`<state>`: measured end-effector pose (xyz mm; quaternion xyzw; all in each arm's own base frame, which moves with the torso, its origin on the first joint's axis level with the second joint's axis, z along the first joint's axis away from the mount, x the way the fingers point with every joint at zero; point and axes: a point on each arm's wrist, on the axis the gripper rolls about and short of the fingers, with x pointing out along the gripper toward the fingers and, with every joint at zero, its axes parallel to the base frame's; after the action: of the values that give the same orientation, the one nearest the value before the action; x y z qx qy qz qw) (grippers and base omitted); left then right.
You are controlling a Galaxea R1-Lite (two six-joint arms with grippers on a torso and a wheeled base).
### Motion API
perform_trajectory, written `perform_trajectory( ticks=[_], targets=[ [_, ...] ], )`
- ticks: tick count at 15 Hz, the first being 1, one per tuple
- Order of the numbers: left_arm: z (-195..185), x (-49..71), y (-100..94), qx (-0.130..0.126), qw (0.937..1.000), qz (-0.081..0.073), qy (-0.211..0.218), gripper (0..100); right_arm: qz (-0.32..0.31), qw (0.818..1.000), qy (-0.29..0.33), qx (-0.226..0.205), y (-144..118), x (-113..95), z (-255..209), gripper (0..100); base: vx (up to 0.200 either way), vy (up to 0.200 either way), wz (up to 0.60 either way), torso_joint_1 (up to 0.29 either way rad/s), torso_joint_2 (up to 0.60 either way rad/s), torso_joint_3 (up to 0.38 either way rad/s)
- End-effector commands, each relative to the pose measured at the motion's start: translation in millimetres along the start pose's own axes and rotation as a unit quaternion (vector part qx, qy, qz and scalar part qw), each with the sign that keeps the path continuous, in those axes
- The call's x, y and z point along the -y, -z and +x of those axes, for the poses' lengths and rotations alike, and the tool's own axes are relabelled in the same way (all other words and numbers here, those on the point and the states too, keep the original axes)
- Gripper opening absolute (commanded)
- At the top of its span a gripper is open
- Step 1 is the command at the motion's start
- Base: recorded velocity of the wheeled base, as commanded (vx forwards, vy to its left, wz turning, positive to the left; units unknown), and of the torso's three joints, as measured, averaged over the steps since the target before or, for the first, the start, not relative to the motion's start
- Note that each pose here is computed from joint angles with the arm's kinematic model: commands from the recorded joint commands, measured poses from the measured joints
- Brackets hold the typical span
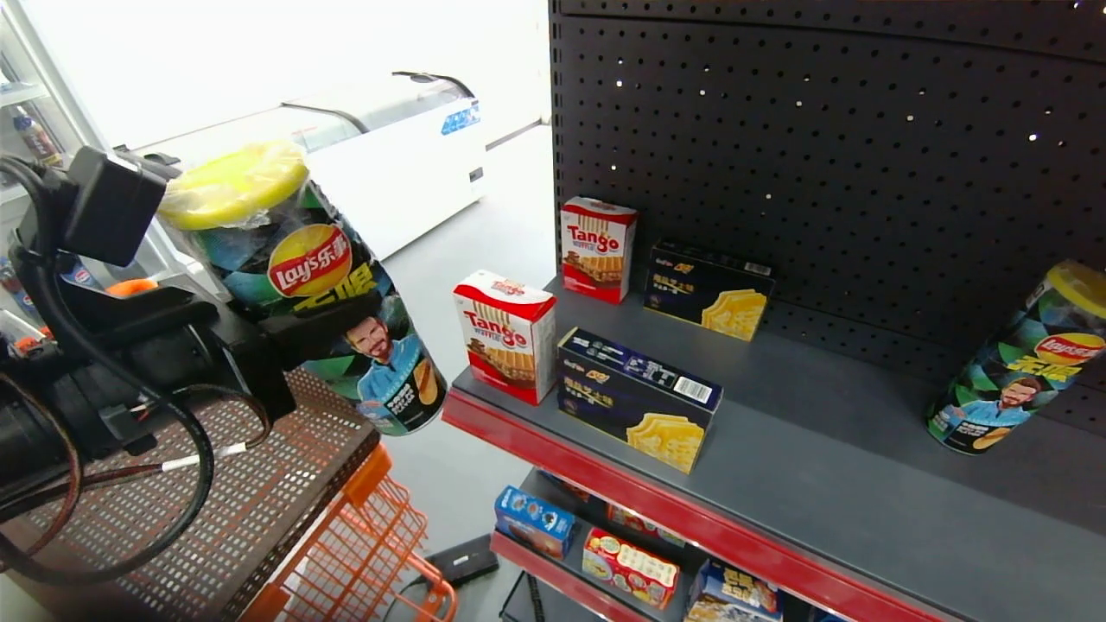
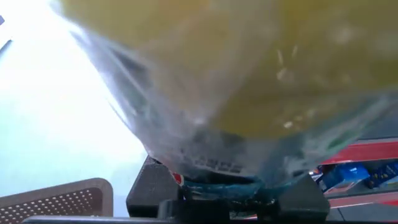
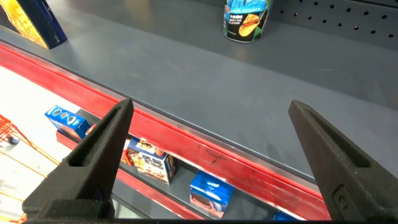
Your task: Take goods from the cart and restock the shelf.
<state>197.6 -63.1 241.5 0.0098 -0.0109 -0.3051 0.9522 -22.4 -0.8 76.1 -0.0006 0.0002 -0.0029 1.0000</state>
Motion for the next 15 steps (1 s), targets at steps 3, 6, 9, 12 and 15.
perform_trajectory(
  ticks=[3,6,9,12,15],
  targets=[
    [0,0.8,-3.5,-0.005,1.0,-0.001,0.003,0,0.0,1.0,-0.001,-0.001,0,0,0,100,0.0,0.0,0.0,0.0,0.0,0.0],
    [6,7.3,-10.7,0.003,0.9995,0.003,0.032,0,0.0,1.0,-0.001,-0.001,0,0,0,100,0.0,0.0,0.0,0.0,0.0,0.0],
    [21,5.0,-8.3,-0.007,0.9993,0.0,0.037,0,0.0,1.0,-0.001,-0.001,0,0,0,100,0.0,0.0,0.0,0.0,0.0,0.0],
    [22,6.6,-5.0,-0.032,0.9986,-0.007,0.042,0,0.0,1.0,0.0,0.0,0,0,0,100,0.0,0.0,0.0,0.0,0.0,0.0],
    [25,19.3,-3.6,-0.036,0.9958,-0.008,0.084,0,-0.003,1.0,-0.002,-0.001,0,0,0,100,0.0,0.0,0.0,0.0,0.0,0.0]
  ],
)
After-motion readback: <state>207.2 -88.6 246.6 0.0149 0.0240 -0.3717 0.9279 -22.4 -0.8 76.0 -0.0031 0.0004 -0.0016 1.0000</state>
